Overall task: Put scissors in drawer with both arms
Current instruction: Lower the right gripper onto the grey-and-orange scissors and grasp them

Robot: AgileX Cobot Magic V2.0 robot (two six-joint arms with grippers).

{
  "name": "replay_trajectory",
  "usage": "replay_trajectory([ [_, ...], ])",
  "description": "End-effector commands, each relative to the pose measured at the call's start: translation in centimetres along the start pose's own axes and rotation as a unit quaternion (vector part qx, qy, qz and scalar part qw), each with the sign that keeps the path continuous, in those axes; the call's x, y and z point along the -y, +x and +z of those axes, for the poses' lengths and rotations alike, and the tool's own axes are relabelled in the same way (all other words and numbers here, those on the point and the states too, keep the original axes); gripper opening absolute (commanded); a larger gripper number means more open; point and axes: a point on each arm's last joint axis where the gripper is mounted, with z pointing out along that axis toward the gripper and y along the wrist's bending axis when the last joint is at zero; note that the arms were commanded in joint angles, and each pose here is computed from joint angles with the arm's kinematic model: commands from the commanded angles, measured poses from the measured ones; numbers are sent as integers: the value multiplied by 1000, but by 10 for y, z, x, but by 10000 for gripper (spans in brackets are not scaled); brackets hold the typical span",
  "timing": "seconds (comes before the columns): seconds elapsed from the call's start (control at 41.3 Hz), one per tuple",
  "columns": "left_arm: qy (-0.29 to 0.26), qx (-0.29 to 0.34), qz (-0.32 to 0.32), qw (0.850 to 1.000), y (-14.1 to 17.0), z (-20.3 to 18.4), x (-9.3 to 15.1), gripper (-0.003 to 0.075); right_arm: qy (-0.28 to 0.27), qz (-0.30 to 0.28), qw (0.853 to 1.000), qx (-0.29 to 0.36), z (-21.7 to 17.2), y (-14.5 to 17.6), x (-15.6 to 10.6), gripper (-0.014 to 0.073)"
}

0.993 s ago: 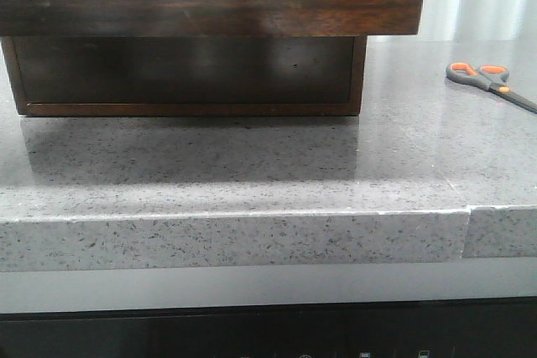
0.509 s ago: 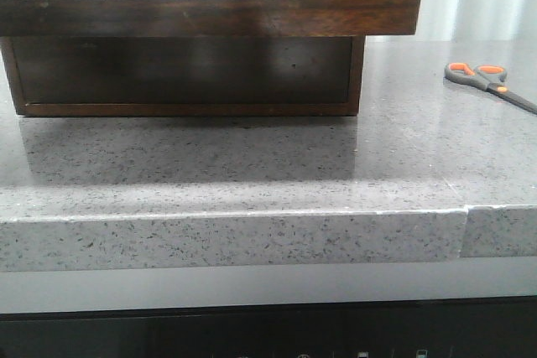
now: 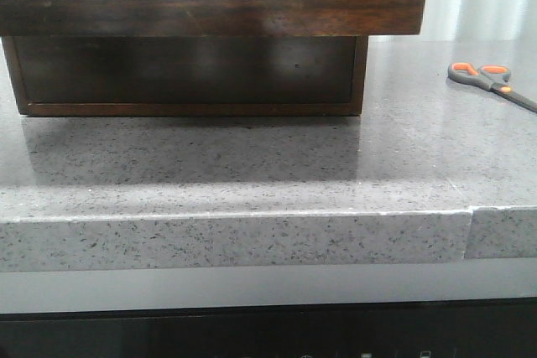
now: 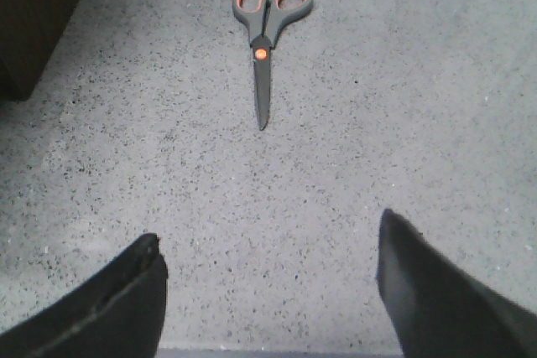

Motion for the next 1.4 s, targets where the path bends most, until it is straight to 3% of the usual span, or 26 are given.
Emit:
replay_trajectory([
  [0.0,2,64,-8,998,-17,-6,0,525,6,-4,999,35,1,-25,2,547],
  [0.412,2,62,-8,998,-17,-5,0,525,10,-1,994,-105,73,-82,5,540],
  [0.775,2,62,-8,998,-17,-5,0,525,-6,8,973,-233,165,-115,9,540],
  [1.066,2,62,-8,998,-17,-5,0,525,-31,10,960,-277,234,-122,6,540],
  [1.381,2,62,-8,998,-17,-5,0,525,-33,10,955,-293,282,-121,7,540],
])
